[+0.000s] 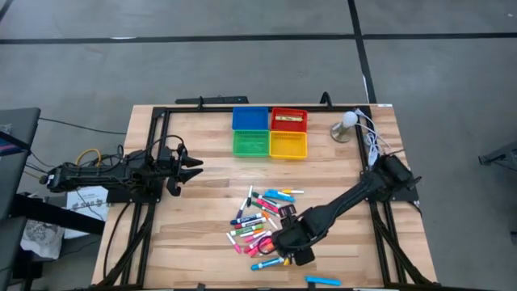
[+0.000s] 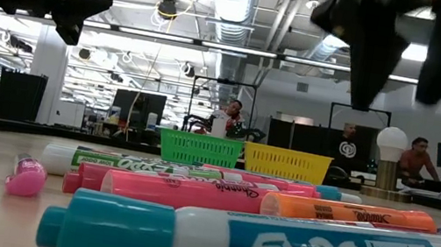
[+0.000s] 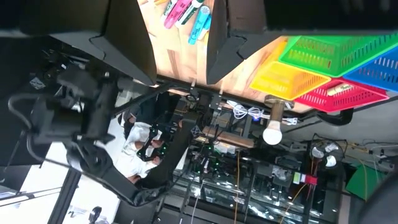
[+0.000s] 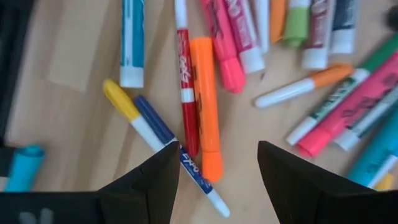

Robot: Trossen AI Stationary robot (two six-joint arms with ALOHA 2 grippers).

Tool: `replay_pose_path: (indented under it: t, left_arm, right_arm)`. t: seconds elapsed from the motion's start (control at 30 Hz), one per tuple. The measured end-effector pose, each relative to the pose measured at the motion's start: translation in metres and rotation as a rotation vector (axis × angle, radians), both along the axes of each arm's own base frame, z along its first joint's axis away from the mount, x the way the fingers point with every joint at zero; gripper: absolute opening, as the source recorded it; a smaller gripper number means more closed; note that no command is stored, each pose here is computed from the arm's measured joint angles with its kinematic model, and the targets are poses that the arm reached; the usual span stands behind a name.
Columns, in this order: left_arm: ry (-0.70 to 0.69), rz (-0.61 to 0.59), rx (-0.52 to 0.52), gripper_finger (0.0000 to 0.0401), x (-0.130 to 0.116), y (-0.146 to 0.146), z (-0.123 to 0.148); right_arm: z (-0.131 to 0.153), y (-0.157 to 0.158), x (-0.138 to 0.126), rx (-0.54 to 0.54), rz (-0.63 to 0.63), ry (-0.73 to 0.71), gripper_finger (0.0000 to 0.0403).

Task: Pick & Place Markers
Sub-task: Put the orange marker in the red bin

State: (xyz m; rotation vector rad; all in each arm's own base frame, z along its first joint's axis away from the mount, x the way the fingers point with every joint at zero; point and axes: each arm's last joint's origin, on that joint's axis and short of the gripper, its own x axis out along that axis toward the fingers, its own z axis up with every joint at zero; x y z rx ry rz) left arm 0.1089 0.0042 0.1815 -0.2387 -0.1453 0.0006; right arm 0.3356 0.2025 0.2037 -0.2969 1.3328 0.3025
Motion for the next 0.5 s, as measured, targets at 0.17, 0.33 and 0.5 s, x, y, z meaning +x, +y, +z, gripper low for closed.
replay_pose_path:
  t: [0.17,0.33,0.5]
  left_arm:
    - [-0.001,0.0,0.0,0.0141,0.0,0.0,0.0]
    - [-0.003,0.0,0.0,0.0141,0.0,0.0,0.0]
    - [-0.003,0.0,0.0,0.0141,0.0,0.0,0.0]
  right_arm:
    - [-0.02,-0.002,0.007,-0.033,0.013,0.045,0.0208]
    - [-0.026,-0.012,0.01,-0.056,0.033,0.054,0.0208]
    - [-0.032,-0.018,0.009,-0.024,0.026,0.096,0.0208]
